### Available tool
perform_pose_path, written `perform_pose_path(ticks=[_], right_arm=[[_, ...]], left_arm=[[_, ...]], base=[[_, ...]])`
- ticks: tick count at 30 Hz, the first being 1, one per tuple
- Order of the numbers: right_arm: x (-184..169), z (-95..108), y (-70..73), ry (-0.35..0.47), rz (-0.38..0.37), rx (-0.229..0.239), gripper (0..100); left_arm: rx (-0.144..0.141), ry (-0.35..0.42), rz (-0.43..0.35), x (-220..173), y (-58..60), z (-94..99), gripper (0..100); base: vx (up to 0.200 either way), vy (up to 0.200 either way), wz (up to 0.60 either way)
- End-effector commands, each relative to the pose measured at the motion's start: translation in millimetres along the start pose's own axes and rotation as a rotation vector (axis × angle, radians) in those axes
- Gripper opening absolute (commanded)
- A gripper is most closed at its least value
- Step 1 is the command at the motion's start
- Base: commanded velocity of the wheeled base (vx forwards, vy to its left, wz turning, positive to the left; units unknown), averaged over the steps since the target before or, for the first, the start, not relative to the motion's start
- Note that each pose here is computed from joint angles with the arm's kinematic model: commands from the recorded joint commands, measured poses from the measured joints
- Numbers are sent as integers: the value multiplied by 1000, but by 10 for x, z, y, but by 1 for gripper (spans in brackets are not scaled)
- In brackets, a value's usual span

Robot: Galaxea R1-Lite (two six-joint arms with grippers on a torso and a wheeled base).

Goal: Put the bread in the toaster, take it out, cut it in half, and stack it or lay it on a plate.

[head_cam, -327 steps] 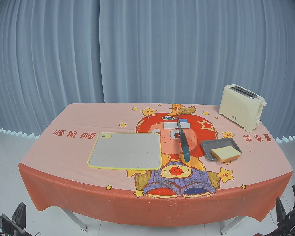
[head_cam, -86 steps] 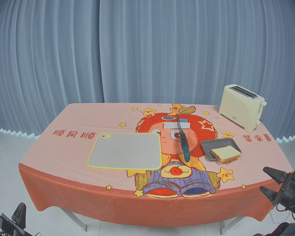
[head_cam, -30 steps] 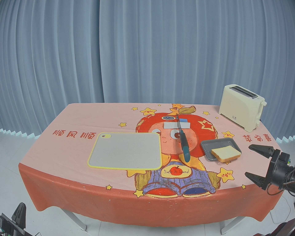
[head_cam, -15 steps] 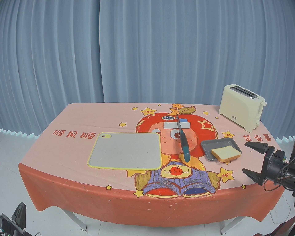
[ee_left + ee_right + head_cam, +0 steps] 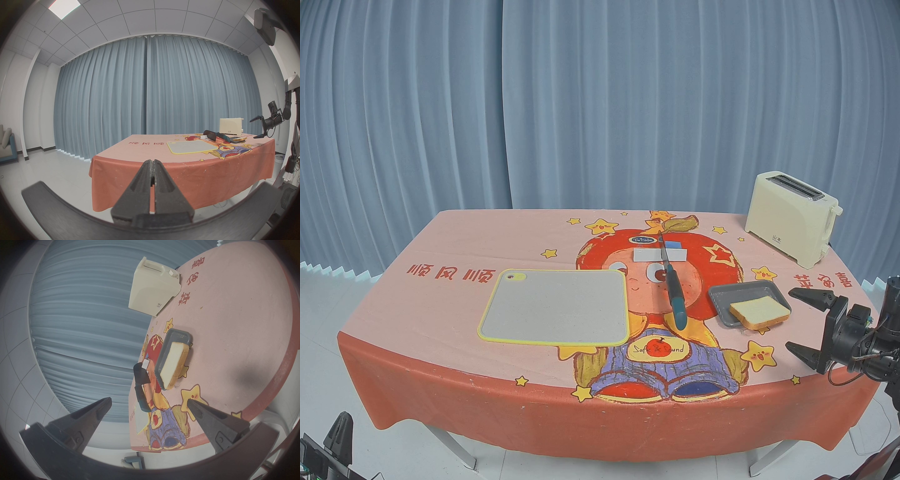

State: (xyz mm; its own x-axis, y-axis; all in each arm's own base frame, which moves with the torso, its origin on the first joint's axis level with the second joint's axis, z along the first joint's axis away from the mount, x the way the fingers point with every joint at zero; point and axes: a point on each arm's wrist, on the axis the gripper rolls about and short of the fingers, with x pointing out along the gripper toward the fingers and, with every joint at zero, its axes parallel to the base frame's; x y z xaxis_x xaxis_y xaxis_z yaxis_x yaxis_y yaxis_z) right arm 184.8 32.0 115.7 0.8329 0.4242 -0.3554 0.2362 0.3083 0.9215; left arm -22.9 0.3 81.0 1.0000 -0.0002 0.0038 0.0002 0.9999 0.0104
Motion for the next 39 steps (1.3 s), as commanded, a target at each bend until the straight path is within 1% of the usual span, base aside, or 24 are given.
perform_pose_path(ticks=[1, 14, 16, 28, 31, 34, 37, 39], right_arm=[[48, 7, -28, 7, -20, 6, 100], [160, 52, -2, 9, -27, 10, 100], [219, 88, 2, 4, -34, 11, 100], [397, 187, -14, -5, -58, 26, 100], [434, 205, -39, -5, -72, 31, 100], [446, 217, -15, -10, -55, 27, 100], [475, 227, -28, -13, -51, 27, 100], [528, 238, -72, -13, -60, 28, 100]], left_arm=[[0, 16, 0, 12, 0, -49, 0], [0, 16, 0, 12, 0, -49, 0], [0, 18, 0, 12, 0, -50, 0], [0, 16, 0, 12, 0, -49, 0], [0, 18, 0, 12, 0, -50, 0], [0, 18, 0, 12, 0, -50, 0], [0, 16, -1, 12, 0, -49, 0], [0, 16, 0, 12, 0, -49, 0]], base=[[0, 0, 0], [0, 0, 0], [0, 0, 0], [0, 0, 0], [0, 0, 0], [0, 0, 0], [0, 0, 0], [0, 0, 0]])
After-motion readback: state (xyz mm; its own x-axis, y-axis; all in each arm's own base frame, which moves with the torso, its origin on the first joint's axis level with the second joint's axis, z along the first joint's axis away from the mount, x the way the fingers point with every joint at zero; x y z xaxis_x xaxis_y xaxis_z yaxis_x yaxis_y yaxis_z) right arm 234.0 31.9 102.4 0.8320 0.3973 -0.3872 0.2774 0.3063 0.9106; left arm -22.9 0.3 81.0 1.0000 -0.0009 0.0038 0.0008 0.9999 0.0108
